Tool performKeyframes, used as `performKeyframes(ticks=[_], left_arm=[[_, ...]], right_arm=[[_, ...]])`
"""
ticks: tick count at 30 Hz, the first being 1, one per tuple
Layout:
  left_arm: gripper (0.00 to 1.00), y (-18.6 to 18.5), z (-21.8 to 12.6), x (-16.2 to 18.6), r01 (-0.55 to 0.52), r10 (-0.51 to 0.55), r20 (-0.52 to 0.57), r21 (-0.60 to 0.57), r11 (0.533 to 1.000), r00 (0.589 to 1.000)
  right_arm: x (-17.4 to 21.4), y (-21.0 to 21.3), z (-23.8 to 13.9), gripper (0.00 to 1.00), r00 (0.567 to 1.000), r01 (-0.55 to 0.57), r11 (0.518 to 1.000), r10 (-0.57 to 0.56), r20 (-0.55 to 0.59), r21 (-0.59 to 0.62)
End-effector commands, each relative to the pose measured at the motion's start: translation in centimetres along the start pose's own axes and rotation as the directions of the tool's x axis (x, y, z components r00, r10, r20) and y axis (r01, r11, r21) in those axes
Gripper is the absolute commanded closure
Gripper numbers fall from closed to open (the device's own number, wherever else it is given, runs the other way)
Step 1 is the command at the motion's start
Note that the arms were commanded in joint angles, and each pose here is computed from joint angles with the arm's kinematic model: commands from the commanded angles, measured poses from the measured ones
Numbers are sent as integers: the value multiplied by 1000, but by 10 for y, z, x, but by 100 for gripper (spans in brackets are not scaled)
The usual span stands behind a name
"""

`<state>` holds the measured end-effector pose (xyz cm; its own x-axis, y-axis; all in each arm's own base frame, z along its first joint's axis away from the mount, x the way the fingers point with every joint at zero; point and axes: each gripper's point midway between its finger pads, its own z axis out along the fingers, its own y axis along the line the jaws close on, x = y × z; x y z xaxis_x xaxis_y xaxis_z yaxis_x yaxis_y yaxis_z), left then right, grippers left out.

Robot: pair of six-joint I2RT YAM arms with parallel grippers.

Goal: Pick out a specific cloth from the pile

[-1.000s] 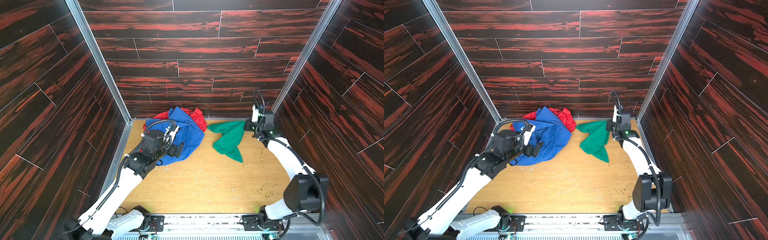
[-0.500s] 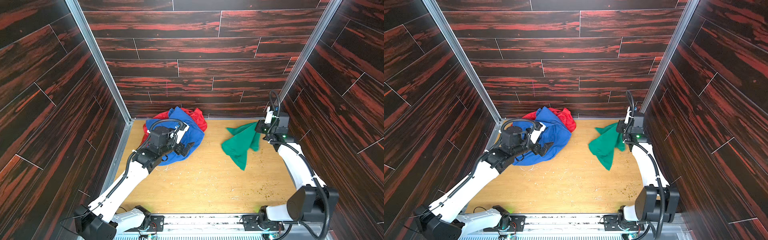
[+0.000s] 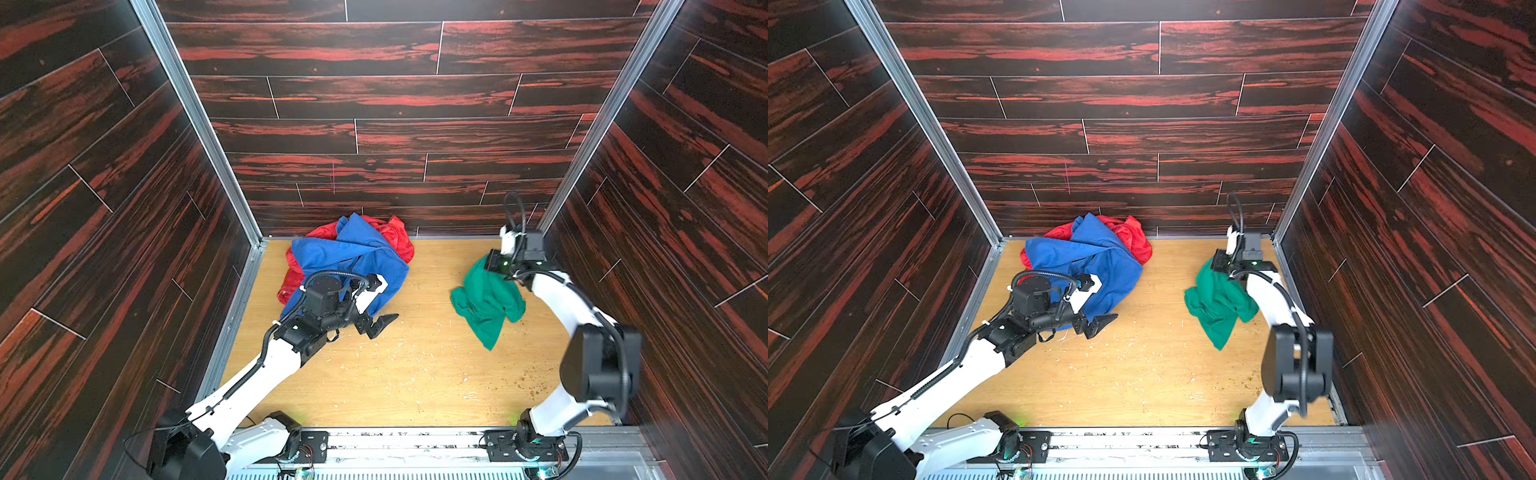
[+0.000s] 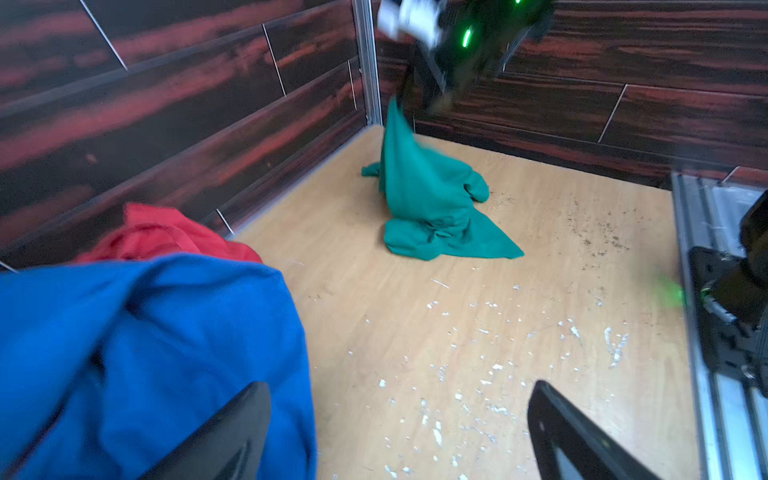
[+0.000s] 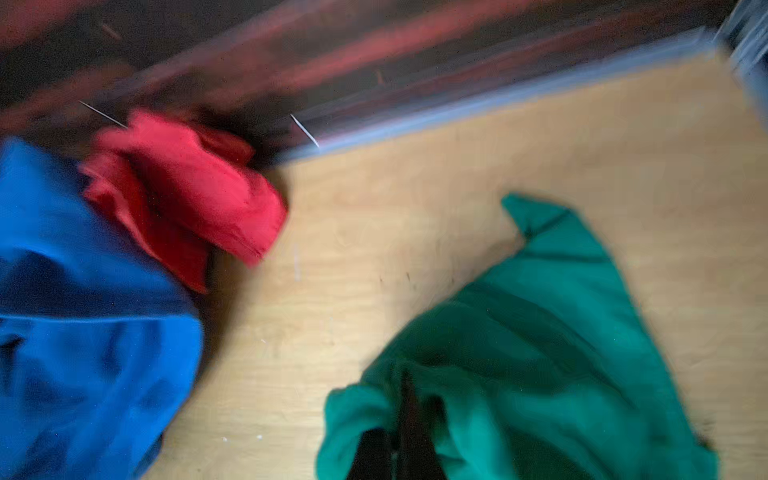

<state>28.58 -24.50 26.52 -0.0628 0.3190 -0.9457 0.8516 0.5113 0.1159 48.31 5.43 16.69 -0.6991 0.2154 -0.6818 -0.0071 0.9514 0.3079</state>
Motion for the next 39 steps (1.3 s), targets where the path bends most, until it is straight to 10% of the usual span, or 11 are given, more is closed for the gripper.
performKeyframes(ticks=[1, 5, 8, 12, 16, 25, 31, 39], left_arm=[[1, 2, -11, -13, -85, 86, 27, -39, 996, 996], [1, 3, -11, -11, -86, 86, 20, -37, 996, 996], [1, 2, -9, -9, -82, 82, 14, -30, 996, 997], [1, 2, -7, -6, -80, 81, 6, -30, 996, 997], [1, 3, -6, -4, -79, 79, -4, -29, 996, 997], [1, 3, -6, -4, -74, 74, -4, -28, 997, 997], [1, 4, -5, -2, -73, 73, -10, -30, 997, 997], [1, 5, -6, -2, -80, 79, -15, -39, 996, 997]], right_arm=[[24, -28, 26, 100, 998, -34, 993, 40, -54, 110], [55, -65, 40, 92, 992, -17, 965, 50, -119, 261], [65, -72, 39, 41, 989, 1, 959, 41, -144, 284], [52, -58, 1, 1, 1000, -6, 969, 8, -5, 246], [48, -43, -44, 1, 996, 14, 970, -36, 86, 244], [147, -28, -51, 1, 973, 209, 936, -168, -160, 283], [155, -10, -28, 1, 849, 528, 763, -457, -266, 372], [140, -18, 8, 1, 762, 647, 591, -525, -380, 482]])
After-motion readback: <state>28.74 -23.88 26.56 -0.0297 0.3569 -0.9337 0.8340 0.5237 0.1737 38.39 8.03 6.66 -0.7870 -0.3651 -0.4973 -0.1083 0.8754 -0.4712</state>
